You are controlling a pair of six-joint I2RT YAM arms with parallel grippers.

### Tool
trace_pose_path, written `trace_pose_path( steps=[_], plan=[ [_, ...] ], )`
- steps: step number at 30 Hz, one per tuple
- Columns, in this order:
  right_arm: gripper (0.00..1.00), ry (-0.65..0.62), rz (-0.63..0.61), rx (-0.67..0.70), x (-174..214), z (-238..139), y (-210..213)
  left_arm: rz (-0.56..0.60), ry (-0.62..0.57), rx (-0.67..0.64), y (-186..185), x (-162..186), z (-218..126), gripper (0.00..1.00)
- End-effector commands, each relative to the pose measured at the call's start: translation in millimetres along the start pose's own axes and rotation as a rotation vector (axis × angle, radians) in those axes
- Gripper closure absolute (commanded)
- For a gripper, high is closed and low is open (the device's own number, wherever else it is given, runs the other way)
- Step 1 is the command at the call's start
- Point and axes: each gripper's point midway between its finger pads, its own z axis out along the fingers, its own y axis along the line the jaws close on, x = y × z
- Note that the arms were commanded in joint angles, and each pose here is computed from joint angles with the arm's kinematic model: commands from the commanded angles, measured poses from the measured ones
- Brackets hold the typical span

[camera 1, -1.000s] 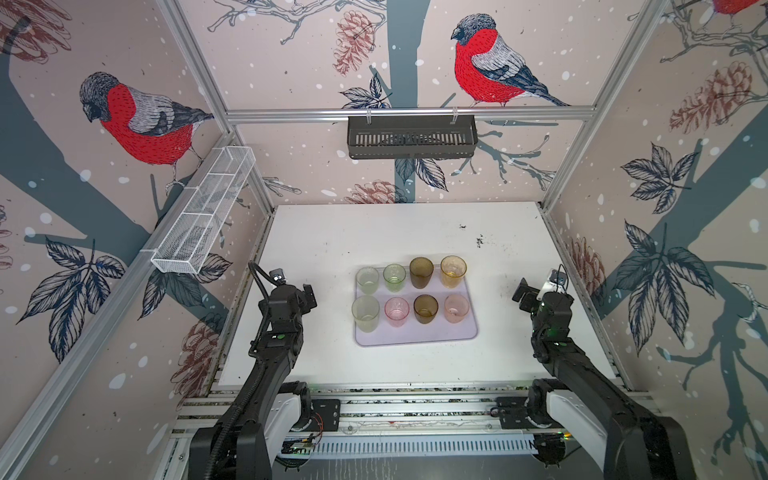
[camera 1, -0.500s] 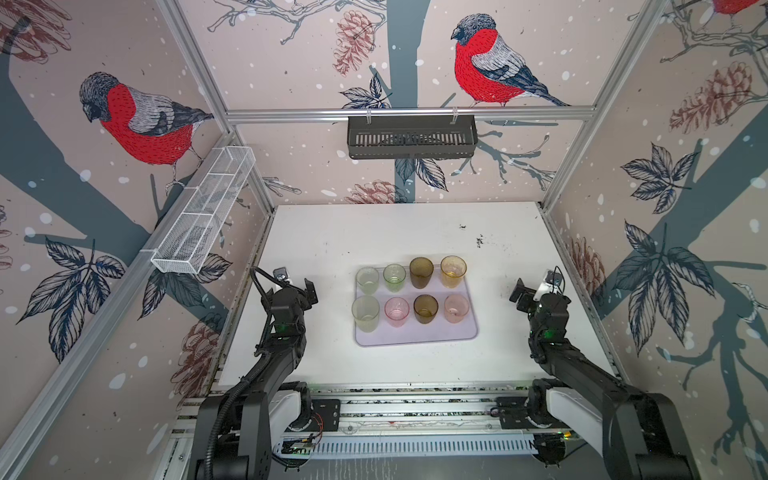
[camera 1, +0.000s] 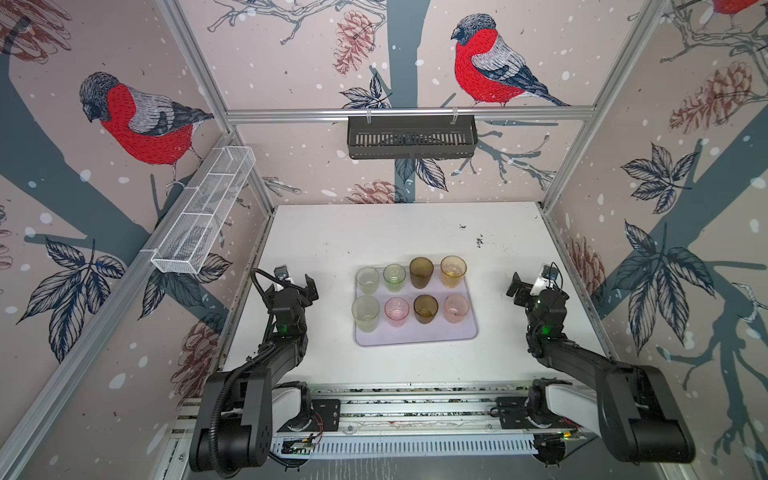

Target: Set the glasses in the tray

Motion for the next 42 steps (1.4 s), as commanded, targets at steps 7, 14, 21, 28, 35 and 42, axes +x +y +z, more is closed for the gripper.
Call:
trace_pose_path(
  steps=[7, 14, 21, 28, 35, 42],
  plan=[
    [0.0, -0.081, 0.006, -0.038, -21.4, 15.0, 10.5, -0.033, -0.101, 0.063, -13.1, -19.1, 7.5, 0.0],
    [0.0, -0.088, -0.02, -0.038, -24.6, 25.4, 13.2, -0.039, -0.116, 0.084, -20.4, -24.6, 19.9, 0.0],
    [0.0, -0.11, -0.028, -0.04, -18.6, 32.1, 15.0, -0.005, -0.069, 0.139, -34.9, -21.8, 32.8, 0.0],
    [0.0, -0.113, -0.026, -0.04, -14.7, 32.8, 14.9, -0.043, -0.129, 0.208, -45.7, -25.5, 25.0, 0.0],
    [0.0, -0.126, -0.024, -0.034, -12.6, 29.6, 13.1, 0.0, -0.13, 0.21, -54.9, -18.0, 30.0, 0.0],
    [0.0, -0.138, -0.032, -0.018, -11.3, 26.9, 13.0, 0.006, -0.159, 0.216, -55.7, -13.9, 23.2, 0.0]
  ],
)
